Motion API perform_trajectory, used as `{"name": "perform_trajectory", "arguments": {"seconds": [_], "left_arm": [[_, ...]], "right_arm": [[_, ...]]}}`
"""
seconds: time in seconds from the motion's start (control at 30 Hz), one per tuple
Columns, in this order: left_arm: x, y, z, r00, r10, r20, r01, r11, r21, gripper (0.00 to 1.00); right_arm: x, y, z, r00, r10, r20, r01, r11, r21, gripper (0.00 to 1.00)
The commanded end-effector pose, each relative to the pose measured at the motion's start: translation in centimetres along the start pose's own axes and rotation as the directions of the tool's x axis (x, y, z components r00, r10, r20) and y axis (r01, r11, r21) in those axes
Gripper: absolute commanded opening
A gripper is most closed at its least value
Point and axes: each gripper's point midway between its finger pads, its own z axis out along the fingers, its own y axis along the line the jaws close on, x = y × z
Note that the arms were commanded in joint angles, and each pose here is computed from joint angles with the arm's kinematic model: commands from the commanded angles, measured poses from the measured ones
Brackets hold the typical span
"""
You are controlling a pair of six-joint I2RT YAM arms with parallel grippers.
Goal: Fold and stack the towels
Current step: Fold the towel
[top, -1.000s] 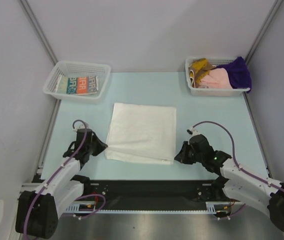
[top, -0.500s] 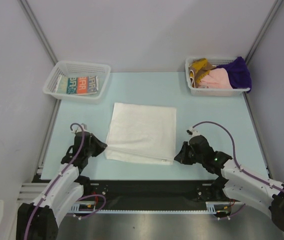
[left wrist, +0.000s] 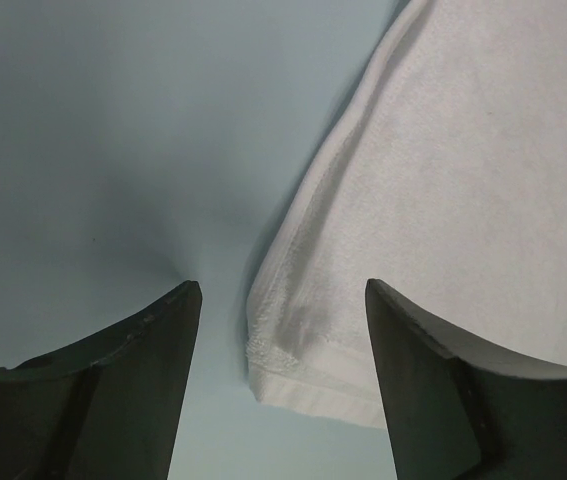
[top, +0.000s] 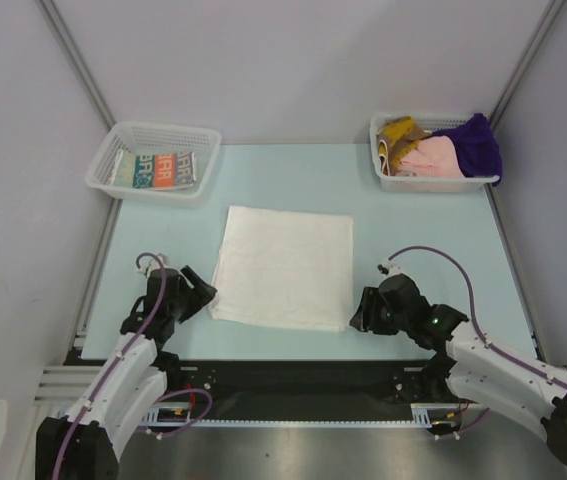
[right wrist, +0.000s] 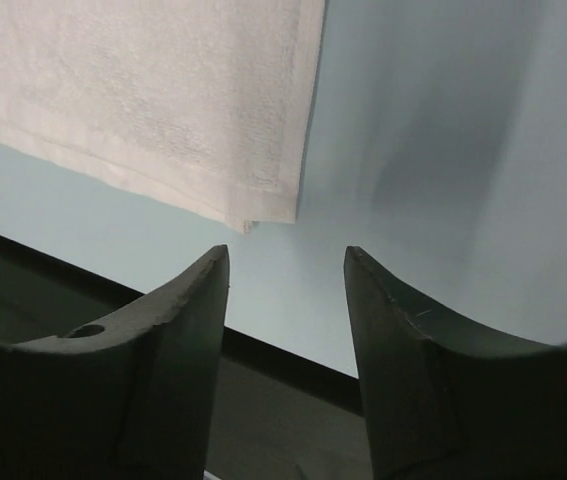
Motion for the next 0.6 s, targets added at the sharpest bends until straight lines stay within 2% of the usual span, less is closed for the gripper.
{"name": "perform_trajectory", "arguments": {"seconds": [0.0,0.3,0.4,0.57], "left_arm": [[-0.5,-0.8,-0.6,1.0,-0.028,0.001,0.028,0.999,0.016,0.72],[0.9,0.1,0.0,0.996,0.029,-0.082,-0.035,0.997,-0.071,0.71],[1.0,-0.9,0.0,0.993,0.062,-0.097,-0.068,0.996,-0.062,0.7],[0.1,-2.1,-0.1,0.984,0.127,-0.123,-0.14,0.985,-0.099,0.68]], "right_arm": [[-2.8,1.1,-1.7,0.995,0.002,0.097,-0.002,1.0,0.0,0.57],[-2.7,2.2,1.9,0.999,-0.036,0.007,0.036,0.999,0.016,0.6],[-2.9,2.2,2.9,0.998,-0.059,-0.011,0.06,0.998,0.037,0.61],[-3.0,2.2,4.6,0.996,-0.082,-0.045,0.085,0.994,0.067,0.56]]}}
